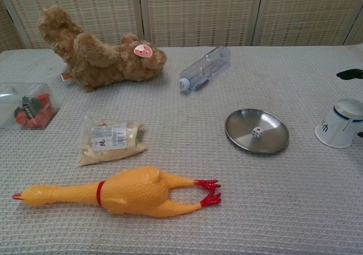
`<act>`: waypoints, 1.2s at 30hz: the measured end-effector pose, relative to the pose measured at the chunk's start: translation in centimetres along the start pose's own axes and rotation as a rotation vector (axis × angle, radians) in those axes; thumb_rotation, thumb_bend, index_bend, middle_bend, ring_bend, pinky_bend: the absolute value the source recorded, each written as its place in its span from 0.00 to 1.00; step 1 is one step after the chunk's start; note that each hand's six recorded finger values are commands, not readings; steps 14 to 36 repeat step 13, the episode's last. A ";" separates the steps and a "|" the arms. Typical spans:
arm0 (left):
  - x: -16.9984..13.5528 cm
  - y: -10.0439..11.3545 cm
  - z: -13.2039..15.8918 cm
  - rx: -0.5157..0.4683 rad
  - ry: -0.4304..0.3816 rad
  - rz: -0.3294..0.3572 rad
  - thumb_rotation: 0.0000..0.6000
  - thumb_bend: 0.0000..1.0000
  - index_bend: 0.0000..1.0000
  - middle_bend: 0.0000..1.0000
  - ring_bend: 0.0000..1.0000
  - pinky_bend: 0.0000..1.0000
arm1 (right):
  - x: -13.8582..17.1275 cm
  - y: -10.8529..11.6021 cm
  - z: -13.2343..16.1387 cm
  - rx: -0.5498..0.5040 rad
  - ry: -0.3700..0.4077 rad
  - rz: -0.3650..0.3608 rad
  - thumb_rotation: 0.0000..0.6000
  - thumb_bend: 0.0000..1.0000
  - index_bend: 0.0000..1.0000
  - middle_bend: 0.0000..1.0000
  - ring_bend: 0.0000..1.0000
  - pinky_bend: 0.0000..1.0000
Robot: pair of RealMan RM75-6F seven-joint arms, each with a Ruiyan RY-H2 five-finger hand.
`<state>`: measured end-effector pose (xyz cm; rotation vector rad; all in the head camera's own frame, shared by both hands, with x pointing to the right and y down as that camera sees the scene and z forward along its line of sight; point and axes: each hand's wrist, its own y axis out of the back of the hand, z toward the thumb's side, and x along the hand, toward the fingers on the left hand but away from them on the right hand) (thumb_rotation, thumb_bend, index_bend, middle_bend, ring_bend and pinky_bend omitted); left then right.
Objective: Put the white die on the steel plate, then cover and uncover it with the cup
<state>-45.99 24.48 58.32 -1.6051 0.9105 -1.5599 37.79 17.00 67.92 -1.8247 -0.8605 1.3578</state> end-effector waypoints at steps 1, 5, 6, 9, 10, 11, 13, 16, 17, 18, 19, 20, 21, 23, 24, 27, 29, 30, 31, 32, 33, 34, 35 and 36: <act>0.0 0.0 -0.1 0.002 0.003 0.000 1.00 0.40 0.20 0.18 0.17 0.31 | 0.3 0.4 0.1 0.006 0.007 -0.019 1.00 0.10 0.00 0.00 0.00 0.11; 0.0 -0.1 0.0 0.010 0.007 0.000 1.00 0.40 0.20 0.18 0.17 0.31 | 1.6 2.0 0.2 0.068 0.021 -0.111 1.00 0.10 0.00 0.00 0.00 0.10; 0.0 -0.1 0.0 0.011 0.006 0.000 1.00 0.40 0.20 0.18 0.17 0.31 | 1.9 2.2 0.2 0.092 0.018 -0.126 1.00 0.10 0.00 0.00 0.00 0.10; 0.0 -0.2 0.3 0.015 0.000 -0.002 1.00 0.40 0.20 0.18 0.17 0.31 | 3.0 2.4 0.0 0.183 -0.013 -0.144 1.00 0.10 0.00 0.00 0.00 0.10; 0.0 -0.2 0.4 0.017 -0.003 -0.004 1.00 0.40 0.20 0.18 0.17 0.31 | 3.4 2.5 -0.1 0.219 -0.029 -0.145 1.00 0.10 0.00 0.00 0.00 0.10; 0.0 -0.3 0.5 0.018 -0.008 -0.006 1.00 0.40 0.20 0.18 0.17 0.31 | 3.8 2.5 0.0 0.241 -0.041 -0.143 1.00 0.10 0.00 0.00 0.00 0.10; 0.0 -0.4 0.7 0.019 -0.016 -0.009 1.00 0.40 0.20 0.18 0.17 0.31 | 4.6 2.7 0.3 0.268 -0.066 -0.134 1.00 0.10 0.00 0.00 0.00 0.10; 0.0 -0.4 0.7 0.019 -0.016 -0.009 1.00 0.40 0.20 0.18 0.17 0.31 | 4.6 2.7 0.3 0.268 -0.066 -0.134 1.00 0.10 0.00 0.00 0.00 0.10; 0.0 -0.4 0.7 0.019 -0.016 -0.009 1.00 0.40 0.20 0.18 0.17 0.31 | 4.6 2.7 0.3 0.268 -0.066 -0.134 1.00 0.10 0.00 0.00 0.00 0.10; 0.0 -0.4 0.7 0.019 -0.016 -0.009 1.00 0.40 0.20 0.18 0.17 0.31 | 4.6 2.7 0.3 0.268 -0.066 -0.134 1.00 0.10 0.00 0.00 0.00 0.10; 0.0 -0.4 0.7 0.019 -0.016 -0.009 1.00 0.40 0.20 0.18 0.17 0.31 | 4.6 2.7 0.3 0.268 -0.066 -0.134 1.00 0.10 0.00 0.00 0.00 0.10; 0.0 -0.4 0.7 0.019 -0.016 -0.009 1.00 0.40 0.20 0.18 0.17 0.31 | 4.6 2.7 0.3 0.268 -0.066 -0.134 1.00 0.10 0.00 0.00 0.00 0.10; 0.0 -0.4 0.7 0.019 -0.016 -0.009 1.00 0.40 0.20 0.18 0.17 0.31 | 4.6 2.7 0.3 0.268 -0.066 -0.134 1.00 0.10 0.00 0.00 0.00 0.10; 0.0 -0.4 0.7 0.019 -0.016 -0.009 1.00 0.40 0.20 0.18 0.17 0.31 | 4.6 2.7 0.3 0.268 -0.066 -0.134 1.00 0.10 0.00 0.00 0.00 0.10; 0.0 -0.4 0.7 0.019 -0.016 -0.009 1.00 0.40 0.20 0.18 0.17 0.31 | 4.6 2.7 0.3 0.268 -0.066 -0.134 1.00 0.10 0.00 0.00 0.00 0.10; 0.0 -0.4 0.7 0.019 -0.016 -0.009 1.00 0.40 0.20 0.18 0.17 0.31 | 4.6 2.7 0.3 0.268 -0.066 -0.134 1.00 0.10 0.00 0.00 0.00 0.10; 0.0 -0.4 0.7 0.019 -0.016 -0.009 1.00 0.40 0.20 0.18 0.17 0.31 | 4.6 2.7 0.3 0.268 -0.066 -0.134 1.00 0.10 0.00 0.00 0.00 0.10; 0.0 -0.4 0.7 0.019 -0.016 -0.009 1.00 0.40 0.20 0.18 0.17 0.31 | 4.6 2.7 0.3 0.268 -0.066 -0.134 1.00 0.10 0.00 0.00 0.00 0.10; 0.0 -0.4 0.7 0.019 -0.016 -0.009 1.00 0.40 0.20 0.18 0.17 0.31 | 4.6 2.7 0.3 0.268 -0.066 -0.134 1.00 0.10 0.00 0.00 0.00 0.10; 0.0 -0.4 0.7 0.019 -0.016 -0.009 1.00 0.40 0.20 0.18 0.17 0.31 | 4.6 2.7 0.3 0.268 -0.066 -0.134 1.00 0.10 0.00 0.00 0.00 0.10; 0.0 -0.4 0.7 0.019 -0.016 -0.009 1.00 0.40 0.20 0.18 0.17 0.31 | 4.6 2.7 0.3 0.268 -0.066 -0.134 1.00 0.10 0.00 0.00 0.00 0.10; 0.0 -0.4 0.7 0.019 -0.016 -0.009 1.00 0.40 0.20 0.18 0.17 0.31 | 4.6 2.7 0.3 0.268 -0.066 -0.134 1.00 0.10 0.00 0.00 0.00 0.10; 0.0 -0.4 0.7 0.019 -0.016 -0.009 1.00 0.40 0.20 0.18 0.17 0.31 | 4.6 2.7 0.3 0.268 -0.066 -0.134 1.00 0.10 0.00 0.00 0.00 0.10; 0.0 -0.4 0.7 0.019 -0.016 -0.009 1.00 0.40 0.20 0.18 0.17 0.31 | 4.6 2.7 0.3 0.268 -0.066 -0.134 1.00 0.10 0.00 0.00 0.00 0.10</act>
